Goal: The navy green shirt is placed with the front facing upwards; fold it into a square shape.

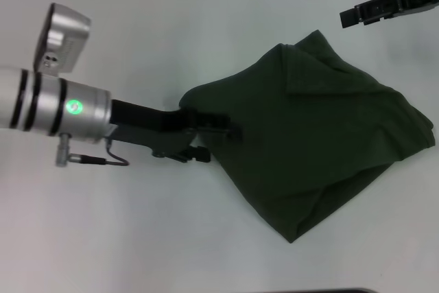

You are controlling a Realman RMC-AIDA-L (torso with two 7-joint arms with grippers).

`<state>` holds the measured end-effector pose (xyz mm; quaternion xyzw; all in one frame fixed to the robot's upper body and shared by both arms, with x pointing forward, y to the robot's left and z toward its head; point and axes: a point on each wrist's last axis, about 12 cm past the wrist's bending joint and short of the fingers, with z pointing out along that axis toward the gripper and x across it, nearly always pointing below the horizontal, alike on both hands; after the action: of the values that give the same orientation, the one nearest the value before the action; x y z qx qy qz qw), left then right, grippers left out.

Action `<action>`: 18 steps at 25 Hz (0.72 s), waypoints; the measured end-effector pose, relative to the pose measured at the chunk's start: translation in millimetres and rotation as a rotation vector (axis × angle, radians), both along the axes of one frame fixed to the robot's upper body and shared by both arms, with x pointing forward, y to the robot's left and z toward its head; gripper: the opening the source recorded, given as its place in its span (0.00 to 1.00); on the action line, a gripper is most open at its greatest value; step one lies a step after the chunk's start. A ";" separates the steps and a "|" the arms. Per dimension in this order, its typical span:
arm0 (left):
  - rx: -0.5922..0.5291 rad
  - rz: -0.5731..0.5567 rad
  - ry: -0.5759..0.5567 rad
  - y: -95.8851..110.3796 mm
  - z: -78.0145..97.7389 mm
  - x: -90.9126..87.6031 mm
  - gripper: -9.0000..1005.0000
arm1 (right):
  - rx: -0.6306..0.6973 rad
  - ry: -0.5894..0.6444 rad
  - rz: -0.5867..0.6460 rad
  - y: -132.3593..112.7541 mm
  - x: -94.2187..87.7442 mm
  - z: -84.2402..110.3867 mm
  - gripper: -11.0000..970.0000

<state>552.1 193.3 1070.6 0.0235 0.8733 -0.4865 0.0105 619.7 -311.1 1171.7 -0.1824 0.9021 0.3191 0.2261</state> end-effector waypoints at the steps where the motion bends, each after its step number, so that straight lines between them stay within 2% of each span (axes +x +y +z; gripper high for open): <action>1: 0.003 -0.004 0.001 -2.9 -0.6 0.1 0.91 | 0.000 -0.001 -0.001 -0.3 0.0 0.0 0.76; 11: 0.038 0.026 0.016 -10.8 -7.8 3.0 0.91 | 0.004 -0.004 -0.009 -2.3 -0.2 0.1 0.76; 18: 0.056 0.002 0.007 -23.8 -9.7 3.6 0.91 | 0.012 -0.009 -0.014 -3.2 0.0 0.8 0.76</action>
<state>555.7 169.5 1060.9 0.0212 0.8866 -0.4620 0.0071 619.7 -314.3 1172.5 -0.1760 0.9003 0.3220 0.2338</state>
